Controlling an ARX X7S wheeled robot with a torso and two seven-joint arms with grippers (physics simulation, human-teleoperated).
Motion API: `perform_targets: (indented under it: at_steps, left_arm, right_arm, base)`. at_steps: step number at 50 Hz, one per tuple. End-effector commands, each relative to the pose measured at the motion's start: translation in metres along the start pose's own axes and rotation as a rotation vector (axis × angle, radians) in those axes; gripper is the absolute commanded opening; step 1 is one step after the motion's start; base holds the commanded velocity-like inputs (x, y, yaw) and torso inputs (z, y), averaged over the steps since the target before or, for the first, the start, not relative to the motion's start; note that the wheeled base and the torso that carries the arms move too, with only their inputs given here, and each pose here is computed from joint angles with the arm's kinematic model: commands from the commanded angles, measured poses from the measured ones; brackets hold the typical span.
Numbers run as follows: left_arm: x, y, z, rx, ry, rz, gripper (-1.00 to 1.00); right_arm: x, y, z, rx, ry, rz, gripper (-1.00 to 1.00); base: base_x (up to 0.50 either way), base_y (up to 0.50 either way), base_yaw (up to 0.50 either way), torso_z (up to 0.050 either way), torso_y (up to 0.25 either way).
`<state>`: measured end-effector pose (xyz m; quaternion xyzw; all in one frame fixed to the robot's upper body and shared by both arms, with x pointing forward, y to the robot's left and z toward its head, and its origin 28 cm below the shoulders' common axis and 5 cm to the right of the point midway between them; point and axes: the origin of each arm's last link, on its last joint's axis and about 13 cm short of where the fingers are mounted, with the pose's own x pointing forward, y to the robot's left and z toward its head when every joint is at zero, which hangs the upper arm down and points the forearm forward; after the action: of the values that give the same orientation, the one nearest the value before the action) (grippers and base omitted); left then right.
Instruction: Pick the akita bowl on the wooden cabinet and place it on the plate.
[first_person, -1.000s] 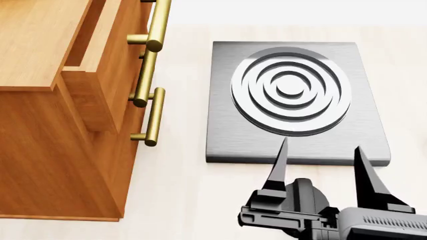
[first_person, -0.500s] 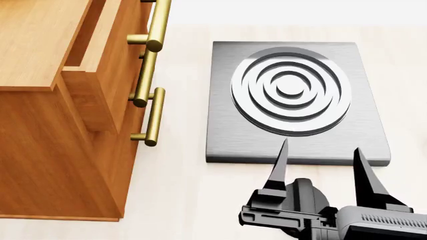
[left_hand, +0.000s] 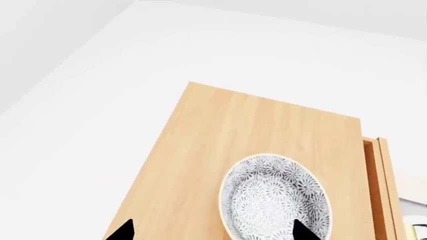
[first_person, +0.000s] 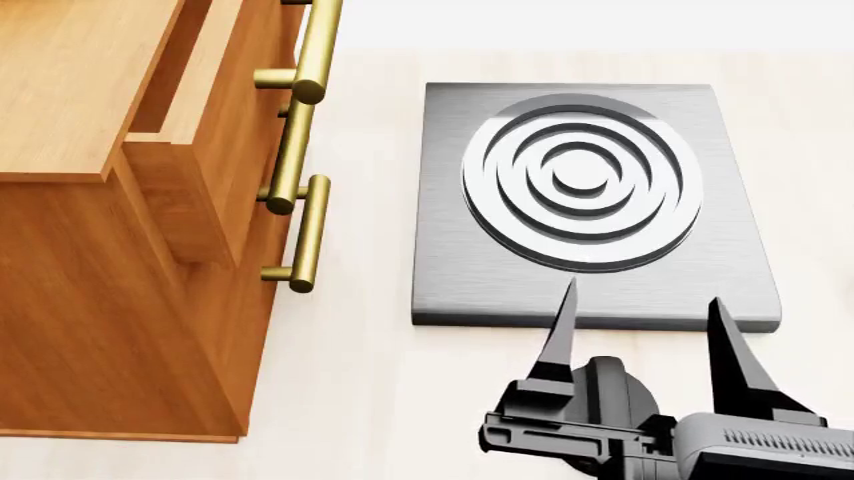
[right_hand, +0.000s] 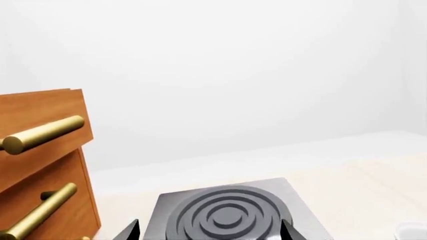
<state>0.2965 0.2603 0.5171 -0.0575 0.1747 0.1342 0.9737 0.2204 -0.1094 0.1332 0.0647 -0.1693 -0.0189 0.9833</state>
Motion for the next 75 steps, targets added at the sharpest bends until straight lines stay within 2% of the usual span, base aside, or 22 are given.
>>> perform_targets:
  at_steps: [1,22,54,75]
  left_arm:
    - [0.002,0.000,0.000,0.000,-0.003,-0.006,1.00]
    - [0.016,-0.010,-0.009,0.012,0.029,0.022,1.00]
    - [0.058,-0.017,-0.039,0.005,0.124,0.027,1.00]
    - [0.086,-0.025,-0.065,0.024,0.182,-0.010,1.00]
  right_arm:
    - [0.000,-0.001,-0.002,0.001,0.005,-0.003,1.00]
    - [0.005,-0.006,-0.016,0.011,0.049,-0.027,1.00]
    - [0.006,-0.009,-0.025,-0.004,0.079,-0.043,1.00]
    - [0.006,-0.010,-0.032,-0.018,0.102,-0.046,1.00]
  base:
    - [0.00,0.00,0.00,0.000,0.000]
    - [0.00,0.00,0.00,0.000,0.000]
    - [0.00,0.00,0.00,0.000,0.000]
    - [0.00,0.00,0.00,0.000,0.000]
